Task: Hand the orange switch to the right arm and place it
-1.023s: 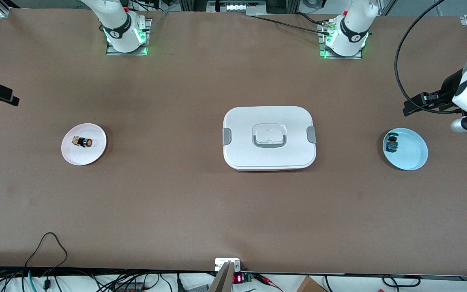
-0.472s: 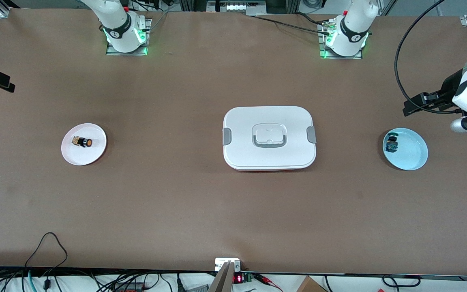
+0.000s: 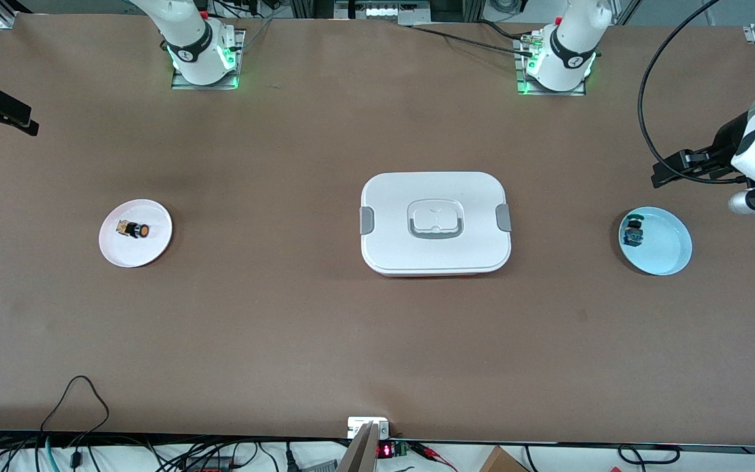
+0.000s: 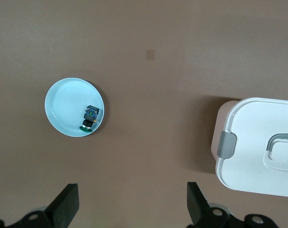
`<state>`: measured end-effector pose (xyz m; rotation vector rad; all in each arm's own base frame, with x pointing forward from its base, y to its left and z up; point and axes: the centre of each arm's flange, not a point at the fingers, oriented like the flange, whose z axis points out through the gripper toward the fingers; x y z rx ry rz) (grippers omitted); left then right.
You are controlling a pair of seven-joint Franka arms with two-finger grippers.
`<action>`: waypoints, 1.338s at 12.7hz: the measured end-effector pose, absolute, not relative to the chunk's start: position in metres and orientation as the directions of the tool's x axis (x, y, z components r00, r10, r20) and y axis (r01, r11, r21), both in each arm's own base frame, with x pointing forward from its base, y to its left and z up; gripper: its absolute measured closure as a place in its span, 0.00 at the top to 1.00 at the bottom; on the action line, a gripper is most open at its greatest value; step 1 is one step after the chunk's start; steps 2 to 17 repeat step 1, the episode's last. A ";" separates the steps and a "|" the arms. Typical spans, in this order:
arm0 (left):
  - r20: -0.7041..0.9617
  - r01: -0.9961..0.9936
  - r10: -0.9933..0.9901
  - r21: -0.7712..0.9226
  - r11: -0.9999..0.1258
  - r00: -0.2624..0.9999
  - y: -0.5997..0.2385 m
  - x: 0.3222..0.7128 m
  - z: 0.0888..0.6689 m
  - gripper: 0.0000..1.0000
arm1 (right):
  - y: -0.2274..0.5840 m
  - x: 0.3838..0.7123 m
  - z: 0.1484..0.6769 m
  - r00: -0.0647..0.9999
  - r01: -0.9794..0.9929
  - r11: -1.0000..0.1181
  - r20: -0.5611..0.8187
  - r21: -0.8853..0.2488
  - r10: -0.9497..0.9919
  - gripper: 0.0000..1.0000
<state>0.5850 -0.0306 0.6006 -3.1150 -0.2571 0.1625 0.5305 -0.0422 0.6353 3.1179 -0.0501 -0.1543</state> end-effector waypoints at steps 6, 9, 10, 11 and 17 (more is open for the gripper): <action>-0.102 0.163 0.164 -0.020 -0.986 0.981 -0.031 0.585 0.601 1.00 | -0.042 0.531 0.635 0.995 -0.031 -0.999 -0.097 0.020 -0.033 1.00; -0.102 0.163 0.164 -0.020 -0.986 0.981 -0.031 0.585 0.601 1.00 | -0.042 0.531 0.635 0.995 -0.031 -0.999 -0.097 0.020 -0.033 1.00; -0.102 0.163 0.164 -0.020 -0.986 0.981 -0.031 0.585 0.601 1.00 | -0.042 0.531 0.635 0.995 -0.031 -0.999 -0.097 0.020 -0.033 1.00; -0.102 0.163 0.164 -0.020 -0.986 0.981 -0.031 0.585 0.601 1.00 | -0.042 0.531 0.635 0.995 -0.031 -0.999 -0.097 0.020 -0.033 1.00; -0.102 0.163 0.164 -0.020 -0.986 0.981 -0.031 0.585 0.601 1.00 | -0.042 0.531 0.635 0.995 -0.031 -0.999 -0.097 0.020 -0.033 1.00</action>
